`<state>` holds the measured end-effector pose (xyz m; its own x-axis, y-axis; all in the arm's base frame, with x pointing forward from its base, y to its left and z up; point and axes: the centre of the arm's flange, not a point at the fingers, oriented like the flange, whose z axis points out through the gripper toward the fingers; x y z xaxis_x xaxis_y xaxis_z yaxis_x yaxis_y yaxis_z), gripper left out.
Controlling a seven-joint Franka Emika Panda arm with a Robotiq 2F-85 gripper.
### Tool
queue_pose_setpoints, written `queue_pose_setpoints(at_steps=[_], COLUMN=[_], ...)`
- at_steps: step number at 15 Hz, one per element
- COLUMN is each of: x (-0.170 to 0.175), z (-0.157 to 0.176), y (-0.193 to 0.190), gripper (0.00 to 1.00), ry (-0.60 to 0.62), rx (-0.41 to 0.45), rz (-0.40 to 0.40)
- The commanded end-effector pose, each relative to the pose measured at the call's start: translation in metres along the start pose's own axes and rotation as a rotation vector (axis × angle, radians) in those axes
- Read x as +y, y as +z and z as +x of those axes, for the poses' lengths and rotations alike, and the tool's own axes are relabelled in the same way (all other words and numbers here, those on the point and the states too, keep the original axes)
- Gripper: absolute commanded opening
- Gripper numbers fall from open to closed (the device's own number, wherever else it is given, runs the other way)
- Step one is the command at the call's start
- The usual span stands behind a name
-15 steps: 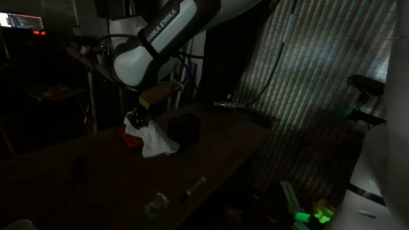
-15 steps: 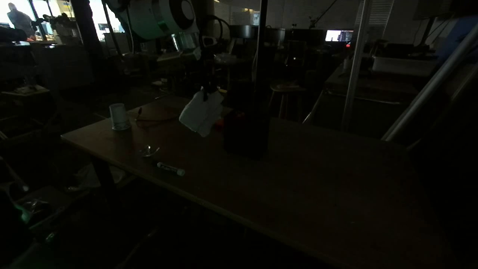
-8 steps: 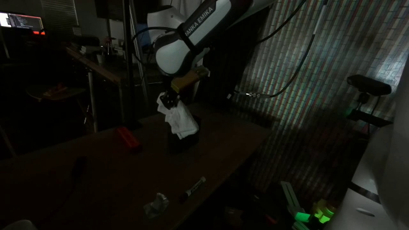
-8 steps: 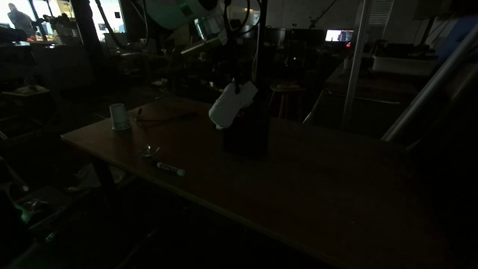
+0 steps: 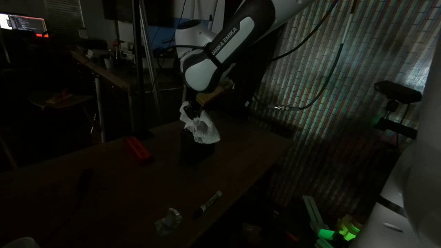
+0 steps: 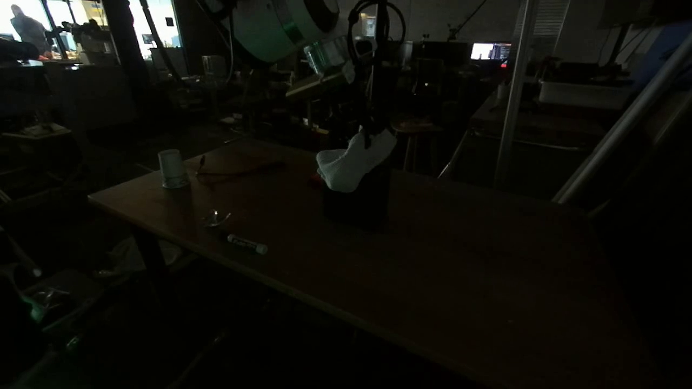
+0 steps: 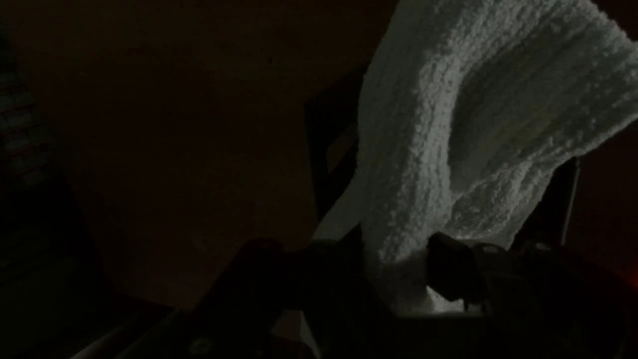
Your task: Put the white towel in the basket.
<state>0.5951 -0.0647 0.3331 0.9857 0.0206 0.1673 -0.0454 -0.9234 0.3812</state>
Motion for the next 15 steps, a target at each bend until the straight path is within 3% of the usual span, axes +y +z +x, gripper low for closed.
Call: queue_pose_setpoints(at_steps=[1,5,10,15], x=[-0.017,-0.031,-0.037,-0.058], z=[0.007,0.005,0.012,0.011], y=[0.028,0.059,0.072,0.109], gripper=[0.04,0.04,0.04,0.04], ry=[-0.018,-0.039,-0.043,-0.112], rx=[0.013,-0.02,-0.05,-0.131], rz=[0.025,0.052,0.102,0.146])
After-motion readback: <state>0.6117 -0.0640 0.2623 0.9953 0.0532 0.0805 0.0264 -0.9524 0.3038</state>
